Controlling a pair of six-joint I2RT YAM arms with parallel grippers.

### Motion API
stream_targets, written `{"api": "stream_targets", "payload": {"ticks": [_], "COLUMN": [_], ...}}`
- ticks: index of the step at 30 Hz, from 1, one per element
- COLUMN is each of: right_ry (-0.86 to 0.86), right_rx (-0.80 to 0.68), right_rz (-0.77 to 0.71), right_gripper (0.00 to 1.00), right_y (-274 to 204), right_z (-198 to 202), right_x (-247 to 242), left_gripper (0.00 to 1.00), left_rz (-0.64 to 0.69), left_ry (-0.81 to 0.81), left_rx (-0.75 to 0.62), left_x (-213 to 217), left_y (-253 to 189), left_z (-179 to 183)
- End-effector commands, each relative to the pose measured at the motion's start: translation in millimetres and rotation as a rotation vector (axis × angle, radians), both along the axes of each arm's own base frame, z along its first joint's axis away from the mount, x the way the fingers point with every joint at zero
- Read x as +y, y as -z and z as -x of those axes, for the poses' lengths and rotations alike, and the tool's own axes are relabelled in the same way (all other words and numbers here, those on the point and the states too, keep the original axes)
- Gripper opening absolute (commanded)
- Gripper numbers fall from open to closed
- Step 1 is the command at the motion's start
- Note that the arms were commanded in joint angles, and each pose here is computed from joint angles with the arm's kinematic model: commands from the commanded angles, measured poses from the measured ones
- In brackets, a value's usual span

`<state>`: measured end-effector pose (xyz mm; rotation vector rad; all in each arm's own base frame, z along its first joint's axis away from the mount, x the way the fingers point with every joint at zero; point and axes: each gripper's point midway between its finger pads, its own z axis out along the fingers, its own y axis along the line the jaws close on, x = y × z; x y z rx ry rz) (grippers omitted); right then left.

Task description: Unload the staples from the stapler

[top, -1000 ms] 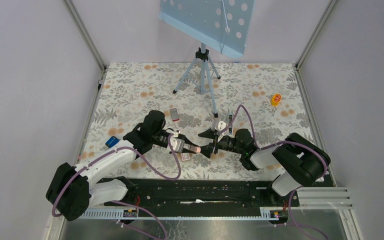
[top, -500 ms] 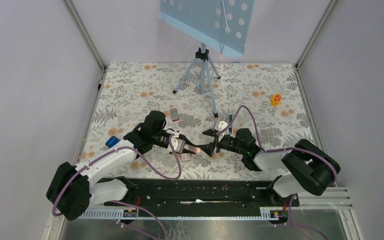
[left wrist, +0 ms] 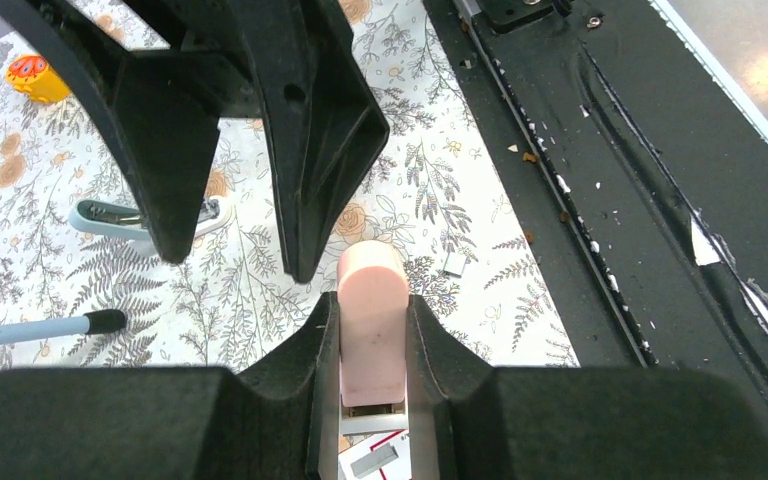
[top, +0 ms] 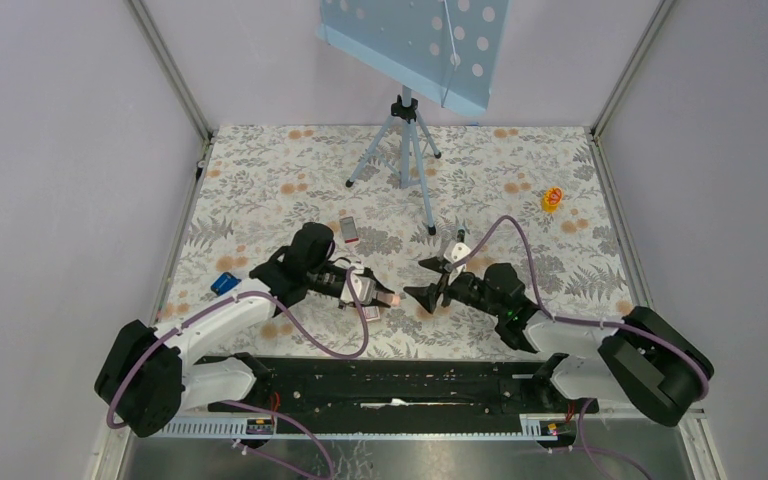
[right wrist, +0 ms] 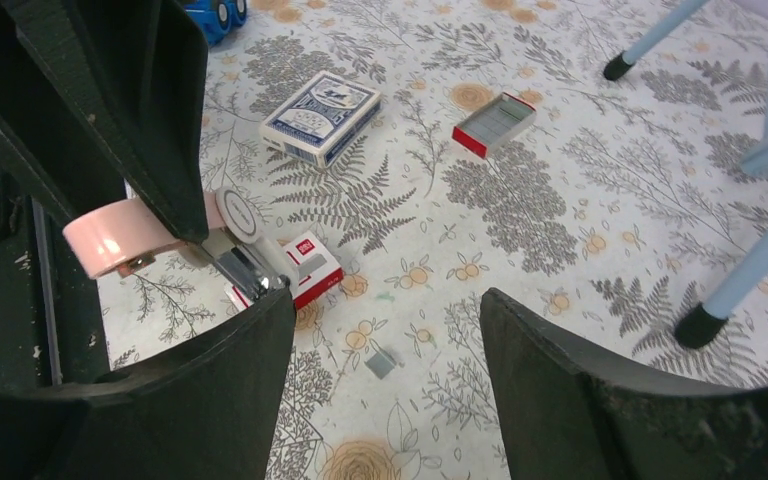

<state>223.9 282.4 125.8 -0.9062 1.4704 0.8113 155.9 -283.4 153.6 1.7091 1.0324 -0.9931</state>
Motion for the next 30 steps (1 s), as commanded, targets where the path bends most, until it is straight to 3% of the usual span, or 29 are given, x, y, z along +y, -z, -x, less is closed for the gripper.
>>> {"api": "stream_targets", "payload": {"ticks": [1, 5, 11, 17, 22, 30], "right_ry": [0.084, 0.026, 0.035, 0.243, 0.454, 0.526], "right_rx": [0.028, 0.02, 0.252, 0.621, 0.864, 0.994], "right_rz": [-0.02, 0.017, 0.14, 0.102, 0.24, 0.375], "right_gripper": [0.75, 0.75, 0.72, 0.59, 0.55, 0.53], "right_y": [-3, -4, 4, 16, 50, 72], "right_z": [0, 17, 27, 40, 64, 110], "right_x": [-16, -21, -26, -32, -45, -36], "left_gripper": [0.0, 0.0, 0.0, 0.0, 0.0, 0.0], "left_rz": [0.042, 0.048, 0.046, 0.157, 0.246, 0.354], "left_ry": [-0.006, -0.011, -0.109, -0.427, -0.862, -0.947], "left_rx": [-0.066, -0.069, -0.091, 0.022, 0.19, 0.151], "left_x": [-6, -5, 2, 12, 40, 56], "left_y": [-22, -26, -34, -61, -73, -93], "left_z": [-11, -9, -16, -43, -92, -97]}}
